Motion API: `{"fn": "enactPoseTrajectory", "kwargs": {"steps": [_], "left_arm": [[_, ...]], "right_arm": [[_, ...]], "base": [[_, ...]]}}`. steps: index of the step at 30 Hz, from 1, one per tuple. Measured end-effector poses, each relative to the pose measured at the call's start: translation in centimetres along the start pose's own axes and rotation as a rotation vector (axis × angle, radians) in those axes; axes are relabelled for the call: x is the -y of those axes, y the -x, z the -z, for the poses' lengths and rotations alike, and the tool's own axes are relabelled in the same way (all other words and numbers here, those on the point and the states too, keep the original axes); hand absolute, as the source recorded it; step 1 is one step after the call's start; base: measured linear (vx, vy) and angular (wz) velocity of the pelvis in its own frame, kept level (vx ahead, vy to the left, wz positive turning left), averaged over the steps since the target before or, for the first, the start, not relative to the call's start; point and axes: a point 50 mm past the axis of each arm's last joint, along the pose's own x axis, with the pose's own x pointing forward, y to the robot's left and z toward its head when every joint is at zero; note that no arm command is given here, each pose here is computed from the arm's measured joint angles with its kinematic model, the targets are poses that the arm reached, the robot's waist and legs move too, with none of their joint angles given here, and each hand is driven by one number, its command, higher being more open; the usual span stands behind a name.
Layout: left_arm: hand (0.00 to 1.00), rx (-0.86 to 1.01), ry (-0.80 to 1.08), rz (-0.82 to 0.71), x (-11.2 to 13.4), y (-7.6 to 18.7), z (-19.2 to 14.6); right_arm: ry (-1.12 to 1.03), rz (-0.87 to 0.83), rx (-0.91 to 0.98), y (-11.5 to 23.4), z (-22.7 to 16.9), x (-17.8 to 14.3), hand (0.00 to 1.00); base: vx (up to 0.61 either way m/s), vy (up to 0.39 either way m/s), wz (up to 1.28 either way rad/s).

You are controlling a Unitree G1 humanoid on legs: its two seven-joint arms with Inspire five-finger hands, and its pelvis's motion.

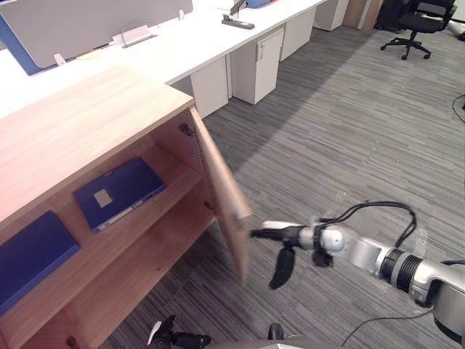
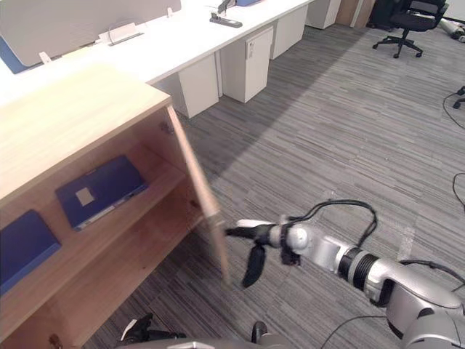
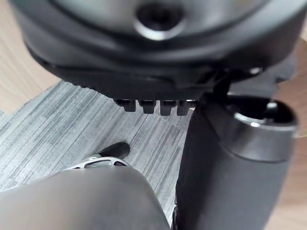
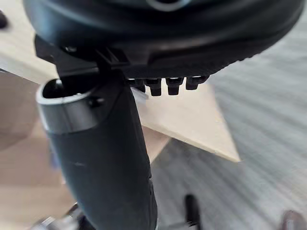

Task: Walk over to the cabinet, pick up the folder, carry it to the office cabinet, place the folder inside the office cabinet, then close the office cabinet door

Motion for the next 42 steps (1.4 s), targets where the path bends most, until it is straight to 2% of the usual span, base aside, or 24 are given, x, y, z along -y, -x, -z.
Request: {"fn": "enactPoseTrajectory", "kwargs": {"steps": [3,6,10,16,18,20,22,24,25,26,27,29,34,37,40,41,42], "left_arm": [[1.0,0.001,0.011,-0.005,-0.1,0.0,0.0],[1.0,-0.012,0.035,-0.031,-0.9,0.0,0.4],[1.0,-0.012,0.07,-0.05,-1.1,0.0,0.4],[1.0,-0.001,0.126,-0.072,-0.6,0.1,0.0],[1.0,0.007,0.137,-0.078,-0.2,0.1,-0.3],[1.0,0.017,0.123,-0.097,-0.8,0.0,-0.6],[1.0,0.04,0.052,-0.082,-1.0,-0.3,-1.7],[1.0,0.046,0.021,-0.067,-0.6,-0.3,-2.1],[1.0,0.035,0.023,-0.061,-0.5,-0.3,-2.0],[1.0,0.034,0.026,-0.064,-0.5,-0.3,-2.0],[1.0,0.039,0.027,-0.07,-0.3,-0.3,-2.0],[1.0,0.044,0.079,-0.089,-0.6,-0.2,-2.0],[1.0,0.031,0.119,-0.107,-1.2,-0.1,-1.4],[1.0,0.11,0.129,-0.118,-1.5,-0.1,-3.3],[1.0,0.16,0.074,-0.053,0.2,0.1,-4.0],[1.0,0.203,0.079,-0.029,0.7,0.0,-5.5],[1.0,0.195,0.094,-0.011,1.2,0.1,-5.2]], "right_arm": [[0.002,0.007,0.206,0.3,-3.4,-0.1,1.0],[-0.063,0.077,0.276,0.4,-3.8,-0.4,1.0],[-0.237,0.096,0.21,-1.5,-1.7,-2.9,1.0],[-0.361,0.012,-0.013,-6.4,1.0,-9.8,1.0],[-0.423,0.036,-0.075,-7.2,1.8,-11.2,1.0],[-0.576,0.156,-0.133,-7.8,2.7,-11.7,1.0],[-0.709,0.305,-0.227,-6.9,4.9,-11.9,1.0],[-0.926,0.447,-0.438,-5.1,8.5,-14.3,1.0],[-1.059,0.523,-0.604,-3.3,10.7,-16.6,1.0],[-1.106,0.541,-0.685,-2.3,11.6,-17.9,1.0],[-1.185,0.556,-0.831,-0.4,12.8,-20.8,1.0],[-1.336,0.618,-0.951,1.2,13.5,-22.9,1.0],[-1.533,0.739,-1.049,2.7,13.1,-26.2,1.0],[-1.699,0.845,-1.08,3.5,12.9,-27.8,1.0],[-1.753,0.927,-1.11,5.0,13.4,-28.4,1.0],[-1.816,0.937,-1.091,4.2,12.9,-28.6,1.0],[-1.831,0.944,-1.084,3.9,12.8,-28.6,1.0]], "base": [[0.04,-0.02,0.06],[0.04,0.042,0.08],[-0.03,0.088,0.27],[-0.06,0.063,1.28],[-0.03,0.007,2.15],[-0.06,-0.152,2.38],[-0.19,-0.304,3.08],[-0.28,-0.342,2.72],[-0.18,-0.195,1.46],[-0.17,-0.189,1.84],[-0.06,-0.119,1.51],[-0.05,-0.146,1.17],[0.01,-0.088,0.92],[0.01,-0.003,1.21],[0.04,-0.018,1.65],[-0.06,-0.005,2.06],[-0.02,0.007,1.33]]}}
